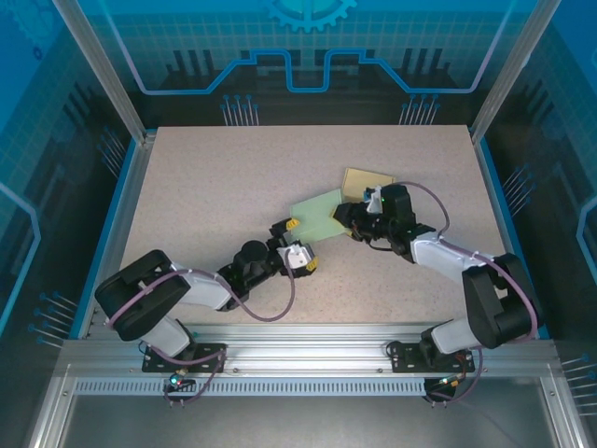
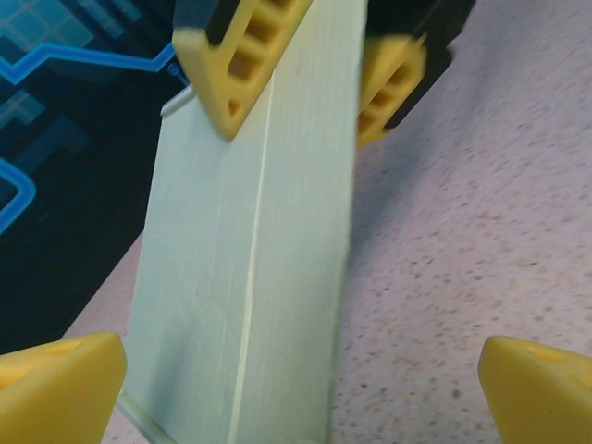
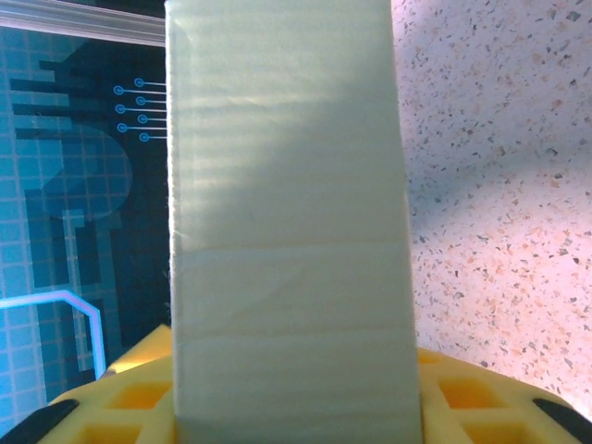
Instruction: Fold the paper box
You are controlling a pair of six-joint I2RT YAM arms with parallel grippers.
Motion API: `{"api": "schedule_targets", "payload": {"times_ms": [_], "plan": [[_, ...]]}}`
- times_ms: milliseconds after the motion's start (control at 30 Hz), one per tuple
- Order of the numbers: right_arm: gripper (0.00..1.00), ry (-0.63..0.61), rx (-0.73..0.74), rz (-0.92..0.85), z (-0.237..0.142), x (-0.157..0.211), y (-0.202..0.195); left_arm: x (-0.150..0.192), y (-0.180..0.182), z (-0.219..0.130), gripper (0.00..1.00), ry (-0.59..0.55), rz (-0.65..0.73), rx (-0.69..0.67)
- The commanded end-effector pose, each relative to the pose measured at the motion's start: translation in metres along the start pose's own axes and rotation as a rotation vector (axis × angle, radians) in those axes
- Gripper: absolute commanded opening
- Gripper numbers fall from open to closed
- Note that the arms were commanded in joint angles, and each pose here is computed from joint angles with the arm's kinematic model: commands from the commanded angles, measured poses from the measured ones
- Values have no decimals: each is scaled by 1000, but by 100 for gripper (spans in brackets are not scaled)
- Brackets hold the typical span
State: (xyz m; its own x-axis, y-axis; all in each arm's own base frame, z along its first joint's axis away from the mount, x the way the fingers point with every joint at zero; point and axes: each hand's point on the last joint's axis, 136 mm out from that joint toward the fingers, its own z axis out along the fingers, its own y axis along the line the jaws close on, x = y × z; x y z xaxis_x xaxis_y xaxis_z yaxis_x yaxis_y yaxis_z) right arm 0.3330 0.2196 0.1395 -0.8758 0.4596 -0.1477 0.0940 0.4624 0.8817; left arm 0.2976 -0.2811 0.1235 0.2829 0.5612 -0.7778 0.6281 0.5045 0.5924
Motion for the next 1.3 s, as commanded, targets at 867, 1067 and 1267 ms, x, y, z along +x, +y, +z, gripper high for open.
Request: {"api": "schedule_targets", "payload": {"times_ms": [867, 1067, 1267], "plan": [[46, -13, 74, 28, -13, 10, -17, -21, 35, 15, 35, 41, 227, -277], [59, -36, 93, 3, -25, 7, -18, -26, 32, 4, 31, 34, 232, -232], [85, -99, 148, -45, -54, 1, -18, -25, 16, -9, 31, 77, 217, -77]]}}
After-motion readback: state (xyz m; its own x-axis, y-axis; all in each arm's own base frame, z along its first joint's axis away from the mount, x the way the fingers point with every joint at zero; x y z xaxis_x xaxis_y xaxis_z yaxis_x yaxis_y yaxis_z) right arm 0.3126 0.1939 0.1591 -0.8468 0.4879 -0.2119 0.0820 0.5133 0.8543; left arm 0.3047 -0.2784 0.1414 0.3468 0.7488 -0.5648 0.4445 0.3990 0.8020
